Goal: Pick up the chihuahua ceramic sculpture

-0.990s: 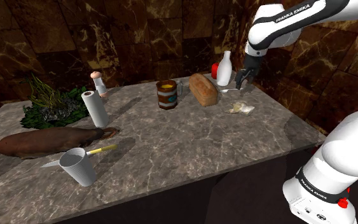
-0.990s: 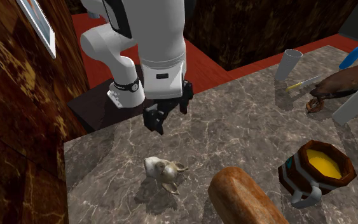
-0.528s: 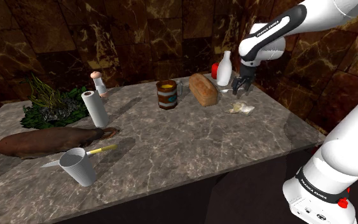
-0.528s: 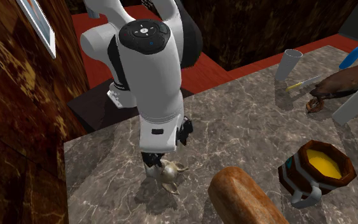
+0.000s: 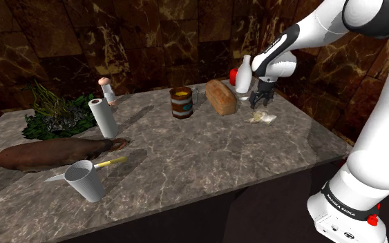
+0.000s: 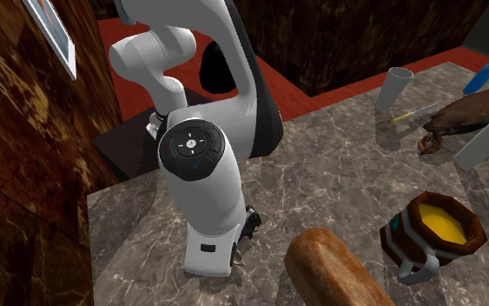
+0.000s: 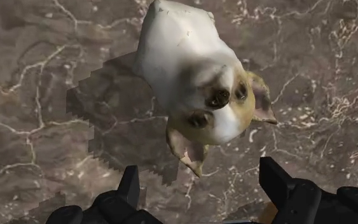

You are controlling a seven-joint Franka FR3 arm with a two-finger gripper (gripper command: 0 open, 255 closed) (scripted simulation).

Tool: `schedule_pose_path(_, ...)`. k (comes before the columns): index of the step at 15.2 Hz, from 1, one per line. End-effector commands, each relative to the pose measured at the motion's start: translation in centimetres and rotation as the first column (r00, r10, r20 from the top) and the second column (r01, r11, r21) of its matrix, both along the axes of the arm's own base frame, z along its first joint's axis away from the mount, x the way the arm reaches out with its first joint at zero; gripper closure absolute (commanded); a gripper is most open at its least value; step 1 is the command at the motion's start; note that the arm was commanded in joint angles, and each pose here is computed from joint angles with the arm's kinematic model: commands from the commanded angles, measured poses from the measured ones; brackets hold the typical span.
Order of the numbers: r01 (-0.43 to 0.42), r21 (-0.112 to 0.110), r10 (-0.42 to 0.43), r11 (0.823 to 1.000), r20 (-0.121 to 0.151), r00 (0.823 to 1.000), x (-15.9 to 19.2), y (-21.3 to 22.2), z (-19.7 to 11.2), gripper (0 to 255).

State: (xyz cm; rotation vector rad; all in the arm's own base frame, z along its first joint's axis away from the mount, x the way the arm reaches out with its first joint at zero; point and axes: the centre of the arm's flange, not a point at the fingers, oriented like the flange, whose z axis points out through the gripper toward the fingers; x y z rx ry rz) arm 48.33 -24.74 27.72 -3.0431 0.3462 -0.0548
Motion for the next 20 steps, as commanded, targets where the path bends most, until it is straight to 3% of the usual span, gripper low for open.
schedule_pose_path(1,0.004,0.001,-0.004,1.000,0.000,1.000,0.3,-0.2,-1.2,0)
schedule_pose_path(8,0.004,0.001,-0.004,1.000,0.000,1.000,0.3,-0.2,-4.1,0)
schedule_pose_path(9,0.004,0.001,-0.004,1.000,0.000,1.000,0.3,-0.1,-4.2,255)
schedule_pose_path(20,0.004,0.001,-0.004,1.000,0.000,1.000,0.3,-0.2,-3.1,255)
